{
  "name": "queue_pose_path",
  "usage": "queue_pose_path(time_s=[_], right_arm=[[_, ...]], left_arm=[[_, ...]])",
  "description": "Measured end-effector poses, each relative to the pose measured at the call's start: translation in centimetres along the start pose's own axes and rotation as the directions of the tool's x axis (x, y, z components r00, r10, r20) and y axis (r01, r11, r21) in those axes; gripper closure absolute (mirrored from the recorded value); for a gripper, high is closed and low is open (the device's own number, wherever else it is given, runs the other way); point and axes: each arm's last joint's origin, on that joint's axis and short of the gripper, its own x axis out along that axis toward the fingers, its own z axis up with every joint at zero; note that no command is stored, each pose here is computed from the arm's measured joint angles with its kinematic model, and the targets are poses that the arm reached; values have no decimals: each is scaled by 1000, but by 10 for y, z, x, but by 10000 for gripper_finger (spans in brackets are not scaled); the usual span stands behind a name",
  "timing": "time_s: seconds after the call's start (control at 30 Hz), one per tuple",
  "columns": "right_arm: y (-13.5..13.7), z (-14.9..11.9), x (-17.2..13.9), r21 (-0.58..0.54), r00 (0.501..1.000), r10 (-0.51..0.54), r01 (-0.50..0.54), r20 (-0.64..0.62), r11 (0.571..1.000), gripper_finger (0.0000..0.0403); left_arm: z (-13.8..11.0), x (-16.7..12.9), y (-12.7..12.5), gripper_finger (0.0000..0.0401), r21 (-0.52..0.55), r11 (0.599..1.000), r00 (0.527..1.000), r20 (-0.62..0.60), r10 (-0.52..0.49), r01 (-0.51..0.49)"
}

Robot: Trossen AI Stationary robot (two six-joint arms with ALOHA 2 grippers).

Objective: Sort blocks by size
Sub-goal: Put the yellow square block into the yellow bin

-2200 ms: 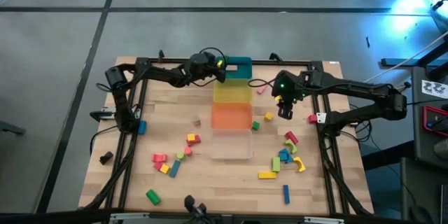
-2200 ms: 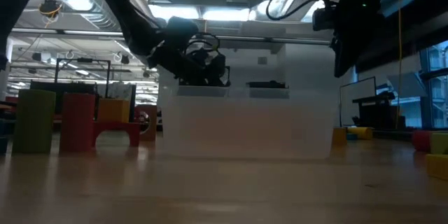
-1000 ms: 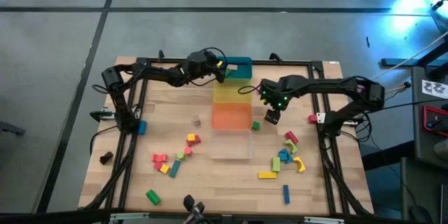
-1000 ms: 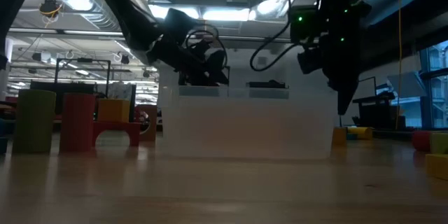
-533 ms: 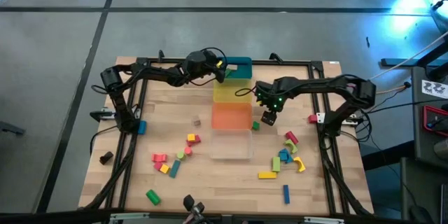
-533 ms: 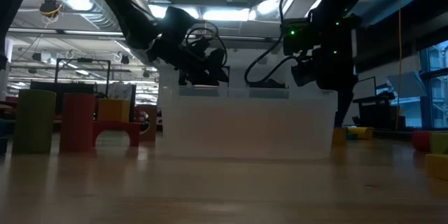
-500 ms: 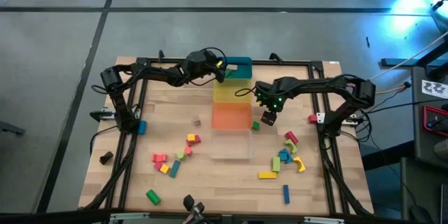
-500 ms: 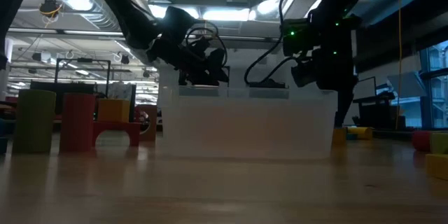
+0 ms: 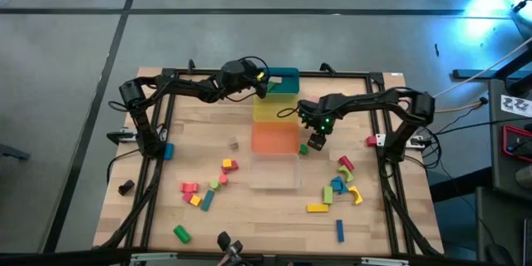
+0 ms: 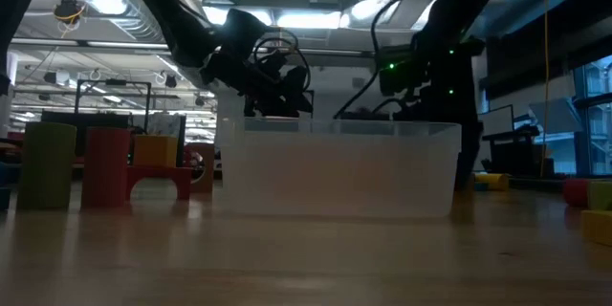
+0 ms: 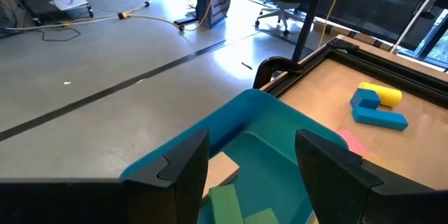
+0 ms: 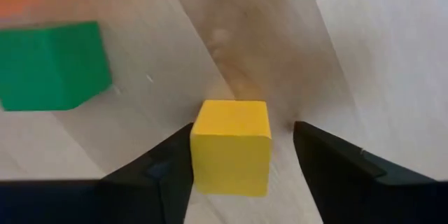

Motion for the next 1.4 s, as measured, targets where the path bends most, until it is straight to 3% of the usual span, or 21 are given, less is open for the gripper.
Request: queue_pose_path(time_s=[0.2,0.5,0.67,0.9,1.13,1.4], right_arm=[[-1,1,4,-19,1000,-10,9,-13,1000,263],[1,4,-7,-58,999,-22,20,-38,998,267],[3,9,-29,-99,993,-81,73,-80,992,267],[6,19,-73,-159,970,-229,214,-82,964,265],[13,41,-116,-200,951,-284,304,120,931,264],[23,78,-125,-368,888,-125,307,443,878,262]], left_arm=[[19,-16,-1,205,16,1000,1000,10,-2,1],[49,-87,-11,205,173,982,981,-188,-41,74],[51,-129,-25,205,194,955,931,-334,-149,223],[38,-174,-48,205,186,895,807,-533,-255,406],[20,-197,-71,205,136,868,696,-661,-279,478],[12,-214,-94,205,107,833,646,-688,-332,543]])
